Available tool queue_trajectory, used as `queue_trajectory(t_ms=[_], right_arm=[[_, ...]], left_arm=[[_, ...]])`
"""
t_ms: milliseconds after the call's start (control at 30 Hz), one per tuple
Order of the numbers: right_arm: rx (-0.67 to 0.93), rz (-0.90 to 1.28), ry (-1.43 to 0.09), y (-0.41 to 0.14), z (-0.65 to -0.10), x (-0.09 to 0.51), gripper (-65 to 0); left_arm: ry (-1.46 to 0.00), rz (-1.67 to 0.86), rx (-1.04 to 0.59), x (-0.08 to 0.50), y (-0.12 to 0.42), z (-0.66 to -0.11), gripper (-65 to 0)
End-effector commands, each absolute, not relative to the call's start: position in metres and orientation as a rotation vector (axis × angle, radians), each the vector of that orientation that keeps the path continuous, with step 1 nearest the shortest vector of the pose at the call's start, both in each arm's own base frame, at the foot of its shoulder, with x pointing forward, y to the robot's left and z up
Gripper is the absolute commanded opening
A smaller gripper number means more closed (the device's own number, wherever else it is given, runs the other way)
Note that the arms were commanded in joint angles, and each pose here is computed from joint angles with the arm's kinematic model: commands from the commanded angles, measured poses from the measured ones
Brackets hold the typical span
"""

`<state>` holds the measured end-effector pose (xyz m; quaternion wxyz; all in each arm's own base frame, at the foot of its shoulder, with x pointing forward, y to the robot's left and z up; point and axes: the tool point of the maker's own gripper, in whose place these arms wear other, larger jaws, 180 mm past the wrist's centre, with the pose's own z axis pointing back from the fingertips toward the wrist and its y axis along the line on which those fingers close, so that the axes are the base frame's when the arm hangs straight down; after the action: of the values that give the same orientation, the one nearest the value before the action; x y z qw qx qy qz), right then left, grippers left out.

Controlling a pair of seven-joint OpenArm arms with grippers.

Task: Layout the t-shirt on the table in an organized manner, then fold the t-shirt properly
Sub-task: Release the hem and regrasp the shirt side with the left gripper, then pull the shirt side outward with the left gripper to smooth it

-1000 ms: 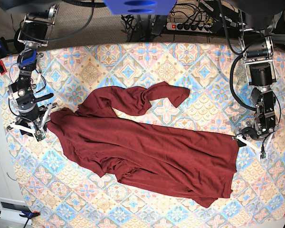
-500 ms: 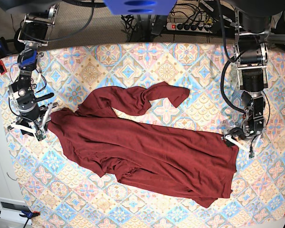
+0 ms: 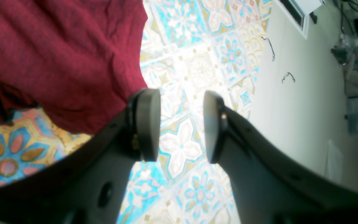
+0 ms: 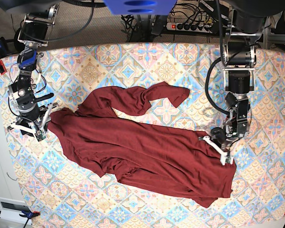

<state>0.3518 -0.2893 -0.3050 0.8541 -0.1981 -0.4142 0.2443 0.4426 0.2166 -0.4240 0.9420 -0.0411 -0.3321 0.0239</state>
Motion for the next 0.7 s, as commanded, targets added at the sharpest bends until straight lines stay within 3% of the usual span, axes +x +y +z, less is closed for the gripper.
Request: queue_trajectory(t_ms=[0,367,667], right_arm=[[-0.446,0.516,-0.924,-0.293,-0.285,0.360,-42.9],[-0.445,0.512,-0.922,-0.294,-0.287,0.361,-42.9],[-0.445,0.512,-0.920,-0.294,-0.287,0.361,-42.9]], left_arm=[[-0.659,0.023,-0.108,0.447,0.211,-0.413,-65.0],[-0.673,-0.209,-0.247,0.412,0.175,-0.321,-65.0],[-0.603,-0.199,-0.281,0.388,0.225,-0.301,-65.0]])
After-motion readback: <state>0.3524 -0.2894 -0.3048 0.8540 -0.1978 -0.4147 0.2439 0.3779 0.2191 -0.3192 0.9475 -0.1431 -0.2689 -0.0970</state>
